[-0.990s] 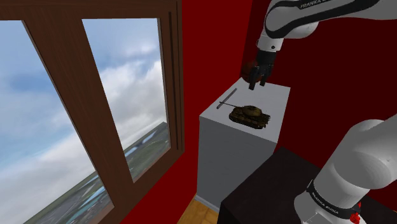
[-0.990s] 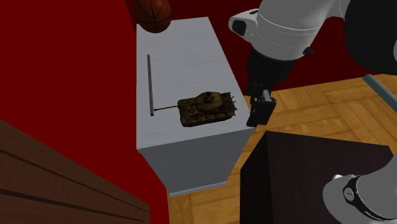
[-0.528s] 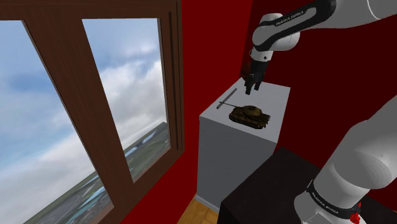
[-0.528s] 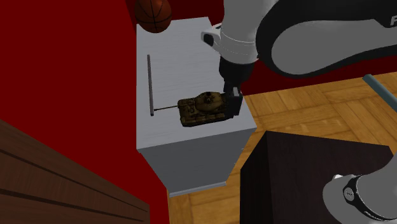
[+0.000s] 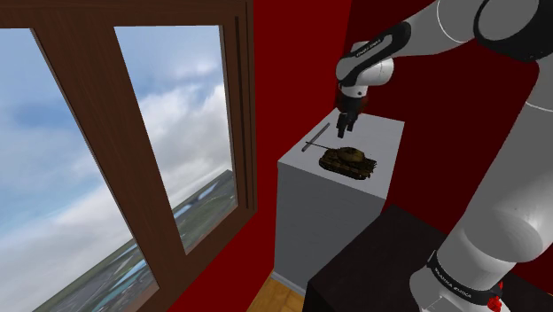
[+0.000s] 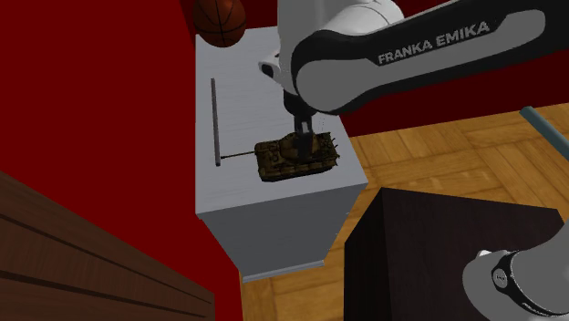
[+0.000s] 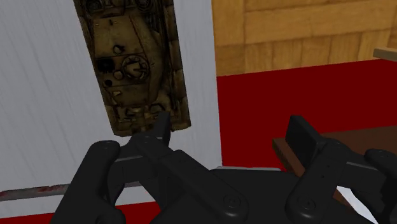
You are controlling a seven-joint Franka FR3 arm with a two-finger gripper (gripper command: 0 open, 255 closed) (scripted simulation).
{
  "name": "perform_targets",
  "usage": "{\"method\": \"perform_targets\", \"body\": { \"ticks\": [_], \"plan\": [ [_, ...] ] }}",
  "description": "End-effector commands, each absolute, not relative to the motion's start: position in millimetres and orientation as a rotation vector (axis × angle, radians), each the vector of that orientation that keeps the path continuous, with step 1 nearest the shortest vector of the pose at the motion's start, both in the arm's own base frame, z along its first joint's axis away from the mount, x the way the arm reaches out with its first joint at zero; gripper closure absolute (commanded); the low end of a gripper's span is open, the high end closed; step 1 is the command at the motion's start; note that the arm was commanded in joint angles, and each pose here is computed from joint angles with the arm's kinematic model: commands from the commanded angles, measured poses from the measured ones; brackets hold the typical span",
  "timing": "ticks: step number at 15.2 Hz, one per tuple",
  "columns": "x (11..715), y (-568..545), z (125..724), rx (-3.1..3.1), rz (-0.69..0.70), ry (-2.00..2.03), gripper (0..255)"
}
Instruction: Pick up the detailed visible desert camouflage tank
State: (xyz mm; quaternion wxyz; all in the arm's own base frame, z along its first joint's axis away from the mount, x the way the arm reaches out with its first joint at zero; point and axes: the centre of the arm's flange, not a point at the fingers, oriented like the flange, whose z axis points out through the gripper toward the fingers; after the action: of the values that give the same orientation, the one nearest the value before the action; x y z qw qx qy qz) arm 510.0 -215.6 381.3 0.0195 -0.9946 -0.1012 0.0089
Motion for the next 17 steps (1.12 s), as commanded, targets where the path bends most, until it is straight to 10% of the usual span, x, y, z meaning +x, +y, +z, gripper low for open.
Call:
{"method": "perform_targets", "body": {
  "ticks": [1,17],
  "plan": [
    [528.3,-228.4,361.4,-3.085,0.036,-0.356,0],
    [613.4,-289.2,248.1,-3.069,0.082,-0.551,0]
  ]
}}
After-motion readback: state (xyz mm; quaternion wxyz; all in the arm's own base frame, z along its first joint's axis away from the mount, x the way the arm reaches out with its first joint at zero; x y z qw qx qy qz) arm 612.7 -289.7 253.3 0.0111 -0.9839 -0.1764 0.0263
